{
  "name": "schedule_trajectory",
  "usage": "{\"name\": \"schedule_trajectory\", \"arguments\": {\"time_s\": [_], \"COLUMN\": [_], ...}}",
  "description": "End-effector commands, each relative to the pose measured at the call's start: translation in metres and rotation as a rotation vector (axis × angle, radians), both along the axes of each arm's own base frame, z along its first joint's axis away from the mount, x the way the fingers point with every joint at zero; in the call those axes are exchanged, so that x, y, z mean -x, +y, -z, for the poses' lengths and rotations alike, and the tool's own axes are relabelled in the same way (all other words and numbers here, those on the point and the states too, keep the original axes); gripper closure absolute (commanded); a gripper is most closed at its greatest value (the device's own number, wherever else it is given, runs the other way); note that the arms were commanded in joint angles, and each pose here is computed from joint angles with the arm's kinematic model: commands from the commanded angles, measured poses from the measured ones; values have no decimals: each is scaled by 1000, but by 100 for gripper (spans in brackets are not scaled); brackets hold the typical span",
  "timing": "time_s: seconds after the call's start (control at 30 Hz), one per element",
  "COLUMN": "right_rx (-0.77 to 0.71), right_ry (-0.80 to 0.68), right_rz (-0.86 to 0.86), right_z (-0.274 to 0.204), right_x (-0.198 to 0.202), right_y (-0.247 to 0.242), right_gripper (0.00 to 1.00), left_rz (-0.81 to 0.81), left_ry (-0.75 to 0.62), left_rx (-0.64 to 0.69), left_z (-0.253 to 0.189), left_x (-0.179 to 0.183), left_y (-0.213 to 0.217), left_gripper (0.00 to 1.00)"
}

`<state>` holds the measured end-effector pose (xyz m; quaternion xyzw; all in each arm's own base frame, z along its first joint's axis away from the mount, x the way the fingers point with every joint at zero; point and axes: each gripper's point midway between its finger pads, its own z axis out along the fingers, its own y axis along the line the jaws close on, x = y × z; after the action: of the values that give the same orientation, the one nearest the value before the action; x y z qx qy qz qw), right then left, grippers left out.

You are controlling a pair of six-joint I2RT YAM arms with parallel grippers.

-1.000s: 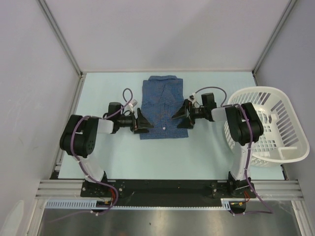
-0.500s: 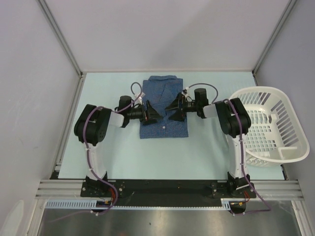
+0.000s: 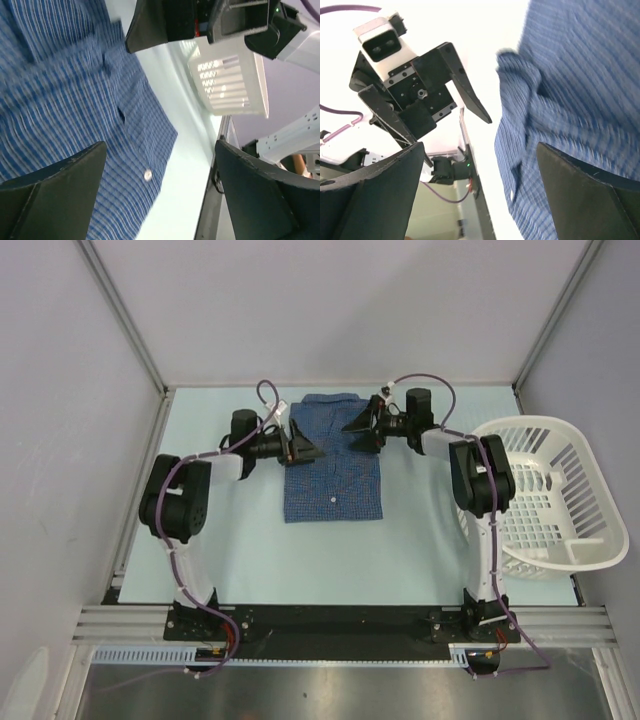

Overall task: Fold and stack the long sleeve shirts
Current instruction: Fold the shirt

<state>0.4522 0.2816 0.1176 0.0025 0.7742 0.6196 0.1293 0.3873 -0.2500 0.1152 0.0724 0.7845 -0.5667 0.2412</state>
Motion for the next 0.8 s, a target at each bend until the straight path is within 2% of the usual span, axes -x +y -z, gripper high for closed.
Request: {"name": "schedule_trajectory", "arguments": {"time_s": [0.0,0.07,0.13,0.2,0.27,0.4,0.5,0.53,0.57,0.6,0.63,0.67,0.7,0.77], "right_rx": [-9,6,29,44,75,82,75,72,71,66,70,70,69,67], "right_ry": [-12,-11,-3,-14,-41,-71,-154,-180,-191,-265,-260,-270,-315,-280], "right_rz": [-22,-22,-26,-22,-28,-21,-34,-42,-53,-57,-66,-73,-74,-99], "right_z": [18,28,52,57,65,56,17,3,-8,-38,-39,-47,-69,-60], "right_x": [-17,-25,-31,-39,-43,-47,-45,-42,-37,-32,-22,-14,-4,23], "right_y": [8,11,11,11,13,9,6,5,4,3,3,3,3,10], "right_gripper": [0,0,0,0,0,0,0,0,0,0,0,0,0,0], "left_rz": [-67,-105,-156,-202,-222,-188,-119,-99,-61,-40,-14,6,32,57], "left_ry": [-6,-3,56,136,154,94,-61,-77,-154,-174,-170,-212,-178,-168], "left_rx": [-45,-67,-98,-109,-122,-108,-94,-95,-85,-84,-89,-77,-81,-78], "left_z": [15,25,51,73,80,64,21,14,-12,-20,-17,-38,-28,-29], "left_x": [-39,-56,-72,-77,-77,-76,-73,-66,-58,-49,-33,-20,1,23], "left_y": [0,4,16,27,32,31,28,28,26,24,22,20,15,8], "left_gripper": [5,5,5,7,7,5,4,4,4,4,4,4,5,7]}}
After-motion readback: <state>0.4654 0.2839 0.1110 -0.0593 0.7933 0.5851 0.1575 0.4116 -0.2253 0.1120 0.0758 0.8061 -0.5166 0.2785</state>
